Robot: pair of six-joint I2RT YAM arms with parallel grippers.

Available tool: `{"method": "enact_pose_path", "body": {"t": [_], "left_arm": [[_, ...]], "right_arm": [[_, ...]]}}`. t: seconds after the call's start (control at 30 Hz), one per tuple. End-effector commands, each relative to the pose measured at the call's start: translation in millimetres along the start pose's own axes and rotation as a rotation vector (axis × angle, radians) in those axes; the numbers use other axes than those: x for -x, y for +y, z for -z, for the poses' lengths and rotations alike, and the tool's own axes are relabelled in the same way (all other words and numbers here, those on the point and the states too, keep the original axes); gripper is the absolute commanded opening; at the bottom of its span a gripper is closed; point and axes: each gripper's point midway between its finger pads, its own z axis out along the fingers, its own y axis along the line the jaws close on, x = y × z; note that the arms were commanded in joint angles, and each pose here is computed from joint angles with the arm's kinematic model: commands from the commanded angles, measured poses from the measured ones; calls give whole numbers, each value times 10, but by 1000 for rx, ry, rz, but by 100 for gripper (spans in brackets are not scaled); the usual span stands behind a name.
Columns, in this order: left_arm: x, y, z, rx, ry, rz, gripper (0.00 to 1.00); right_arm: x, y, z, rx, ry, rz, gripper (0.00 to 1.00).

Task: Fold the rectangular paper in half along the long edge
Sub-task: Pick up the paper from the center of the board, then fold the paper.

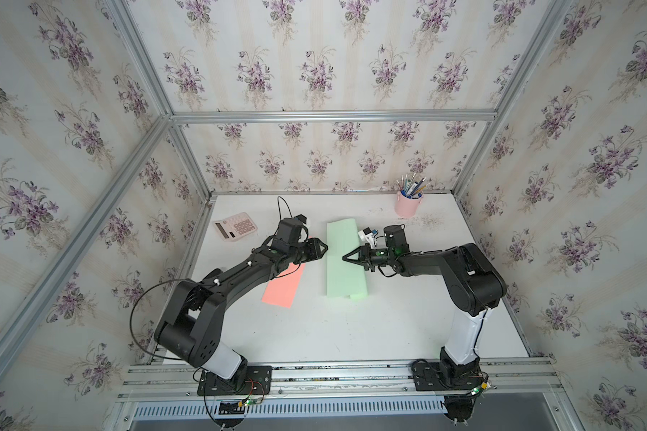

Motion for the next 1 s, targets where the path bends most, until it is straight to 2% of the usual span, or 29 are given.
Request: {"method": "enact_pose_path", "body": {"t": [0.0, 0.23, 0.33, 0.5, 0.7, 0.97], "left_arm": [[251, -269, 388, -149, -61, 22, 44], [801, -799, 1425, -326, -252, -18, 51], [903, -1091, 1668, -412, -268, -48, 54], [966, -1300, 1793, -508, -278, -42, 55], [923, -1499, 1731, -576, -248, -57, 55], [729, -1951, 1717, -656, -193, -115, 54]], "right_arm": [[66, 659, 109, 191, -2, 53, 24], [113, 1971, 512, 454, -16, 200, 27], [94, 2459, 669, 529, -22, 274, 27], [60, 3015, 833, 611, -23, 339, 28], [-119, 3496, 859, 671, 11, 402, 28], [-57, 3535, 796, 612, -28, 392, 29]]}}
